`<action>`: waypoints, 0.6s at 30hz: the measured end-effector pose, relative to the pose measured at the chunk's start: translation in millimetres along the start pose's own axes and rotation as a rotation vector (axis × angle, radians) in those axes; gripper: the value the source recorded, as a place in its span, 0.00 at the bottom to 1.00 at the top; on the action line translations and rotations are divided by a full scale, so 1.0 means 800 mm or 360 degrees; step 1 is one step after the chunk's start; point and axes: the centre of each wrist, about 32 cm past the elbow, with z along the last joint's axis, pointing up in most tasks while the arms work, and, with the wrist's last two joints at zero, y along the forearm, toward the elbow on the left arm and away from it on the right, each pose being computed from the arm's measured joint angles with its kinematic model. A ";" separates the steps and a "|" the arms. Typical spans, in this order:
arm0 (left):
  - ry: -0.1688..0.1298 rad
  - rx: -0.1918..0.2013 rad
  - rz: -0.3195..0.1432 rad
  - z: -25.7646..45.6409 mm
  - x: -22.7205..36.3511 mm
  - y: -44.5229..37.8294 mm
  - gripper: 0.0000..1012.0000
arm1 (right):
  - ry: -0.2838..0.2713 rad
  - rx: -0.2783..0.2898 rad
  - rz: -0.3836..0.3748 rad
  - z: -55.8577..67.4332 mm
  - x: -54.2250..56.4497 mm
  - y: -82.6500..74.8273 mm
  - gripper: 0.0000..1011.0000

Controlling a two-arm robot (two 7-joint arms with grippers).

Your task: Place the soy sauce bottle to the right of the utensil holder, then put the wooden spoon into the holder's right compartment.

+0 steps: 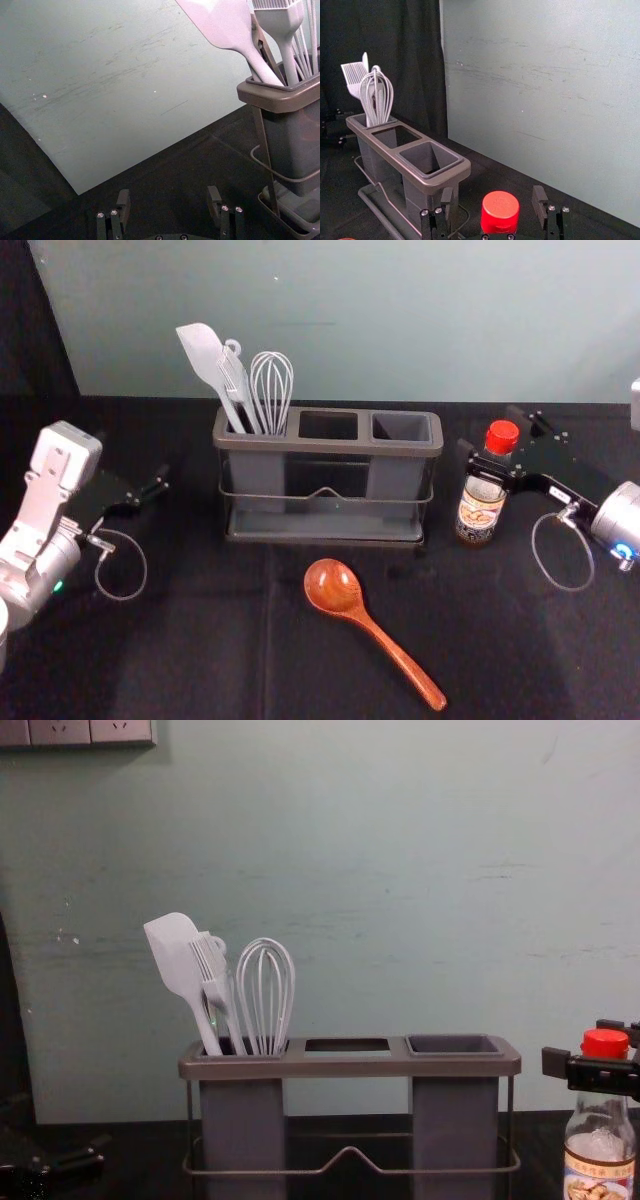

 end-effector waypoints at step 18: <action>0.0000 0.0000 0.0000 0.0000 0.0001 0.000 0.99 | -0.0061 -0.0015 -0.0045 0.016 0.001 -0.014 0.99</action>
